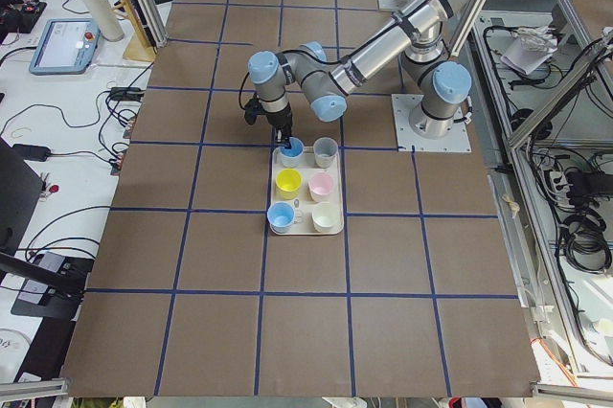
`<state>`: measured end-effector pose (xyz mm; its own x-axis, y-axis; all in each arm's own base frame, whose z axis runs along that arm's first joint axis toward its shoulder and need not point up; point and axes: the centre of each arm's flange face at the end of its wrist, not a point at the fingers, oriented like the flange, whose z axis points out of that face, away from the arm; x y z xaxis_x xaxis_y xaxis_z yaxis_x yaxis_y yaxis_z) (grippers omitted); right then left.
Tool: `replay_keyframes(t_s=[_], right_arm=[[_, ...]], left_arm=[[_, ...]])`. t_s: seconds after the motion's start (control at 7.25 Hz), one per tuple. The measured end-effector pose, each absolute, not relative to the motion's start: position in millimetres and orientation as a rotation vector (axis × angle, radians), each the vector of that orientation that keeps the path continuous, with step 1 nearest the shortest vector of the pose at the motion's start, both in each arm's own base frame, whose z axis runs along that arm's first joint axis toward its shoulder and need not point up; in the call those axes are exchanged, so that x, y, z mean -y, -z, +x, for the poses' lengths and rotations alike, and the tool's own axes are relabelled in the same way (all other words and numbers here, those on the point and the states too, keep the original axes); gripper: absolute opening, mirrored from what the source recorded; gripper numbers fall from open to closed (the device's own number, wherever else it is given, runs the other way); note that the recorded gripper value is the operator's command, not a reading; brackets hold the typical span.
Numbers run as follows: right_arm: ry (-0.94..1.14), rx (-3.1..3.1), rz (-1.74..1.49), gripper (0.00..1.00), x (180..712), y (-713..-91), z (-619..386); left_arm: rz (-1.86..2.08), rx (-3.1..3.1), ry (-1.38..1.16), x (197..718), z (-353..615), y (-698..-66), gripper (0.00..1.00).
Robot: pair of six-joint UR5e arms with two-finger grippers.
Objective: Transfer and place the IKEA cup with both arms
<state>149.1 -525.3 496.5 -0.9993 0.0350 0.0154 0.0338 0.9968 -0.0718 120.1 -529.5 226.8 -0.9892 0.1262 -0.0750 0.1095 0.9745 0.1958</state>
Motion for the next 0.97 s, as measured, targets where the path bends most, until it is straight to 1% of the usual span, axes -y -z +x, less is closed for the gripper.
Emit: replay_keyframes(t_s=[0.28, 0.41, 0.69, 0.83, 0.97], right_arm=[[-0.128, 3.123, -0.054, 1.00, 522.2, -501.3, 149.7], [-0.138, 3.123, -0.054, 1.00, 520.0, -504.5, 149.4], [-0.123, 3.121, -0.049, 1.00, 519.3, -502.0, 150.4], [-0.114, 3.121, -0.051, 1.00, 519.5, -500.4, 150.2], [-0.109, 3.121, -0.054, 1.00, 519.5, -499.8, 149.6]], left_arm=[[0.185, -3.027, -0.250, 531.1, 117.0, -250.8, 1.00], [0.185, -3.026, -0.209, 532.6, 113.1, -276.1, 1.00], [0.074, -3.085, -0.157, 529.1, 92.1, -345.9, 1.00], [-0.019, -3.129, -0.143, 522.9, 67.6, -384.0, 1.00], [-0.018, -3.143, -0.114, 513.0, 32.9, -419.1, 1.00]])
